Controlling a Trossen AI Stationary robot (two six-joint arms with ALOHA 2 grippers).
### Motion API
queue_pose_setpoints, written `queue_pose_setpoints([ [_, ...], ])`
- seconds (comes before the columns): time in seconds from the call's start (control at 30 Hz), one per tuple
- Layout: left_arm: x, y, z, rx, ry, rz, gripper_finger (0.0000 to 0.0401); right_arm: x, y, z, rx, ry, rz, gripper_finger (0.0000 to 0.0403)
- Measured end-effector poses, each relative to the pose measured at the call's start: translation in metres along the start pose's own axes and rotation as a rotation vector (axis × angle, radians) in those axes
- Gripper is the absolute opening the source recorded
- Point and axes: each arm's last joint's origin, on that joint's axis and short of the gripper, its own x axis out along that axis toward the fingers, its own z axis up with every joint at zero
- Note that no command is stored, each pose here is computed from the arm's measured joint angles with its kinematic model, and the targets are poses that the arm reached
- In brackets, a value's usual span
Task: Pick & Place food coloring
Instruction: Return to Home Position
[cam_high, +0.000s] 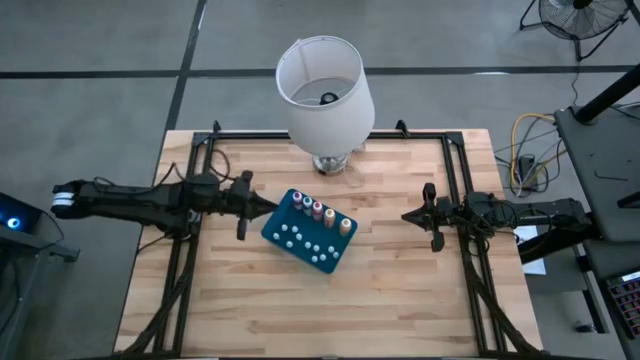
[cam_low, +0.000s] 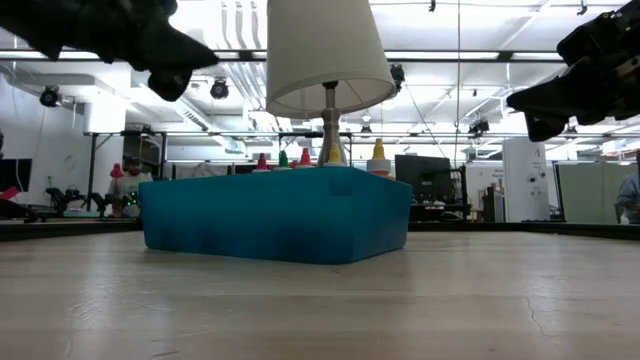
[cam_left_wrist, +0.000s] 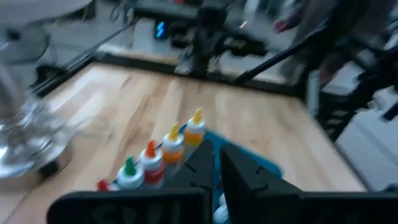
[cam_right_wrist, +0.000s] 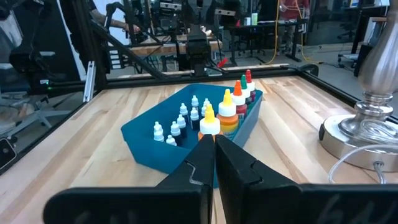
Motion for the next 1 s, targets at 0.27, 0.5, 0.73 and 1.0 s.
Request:
queue_pose_setpoints([
  [0.27, -0.010, 0.004, -0.030, 0.028, -0.154, -0.050, 0.0000, 0.000, 0.000, 0.000, 0.000, 0.000, 0.000, 0.0008],
  [0.5, -0.021, 0.005, -0.042, 0.028, -0.216, -0.060, 0.0000, 0.000, 0.000, 0.000, 0.000, 0.000, 0.000, 0.0008],
  [0.73, -0.032, 0.007, -0.056, 0.063, -0.264, -0.041, 0.0000, 0.000, 0.000, 0.000, 0.000, 0.000, 0.000, 0.0009],
  [1.0, -0.036, 0.011, -0.075, 0.061, -0.264, -0.018, 0.0000, 0.000, 0.000, 0.000, 0.000, 0.000, 0.000, 0.0008],
])
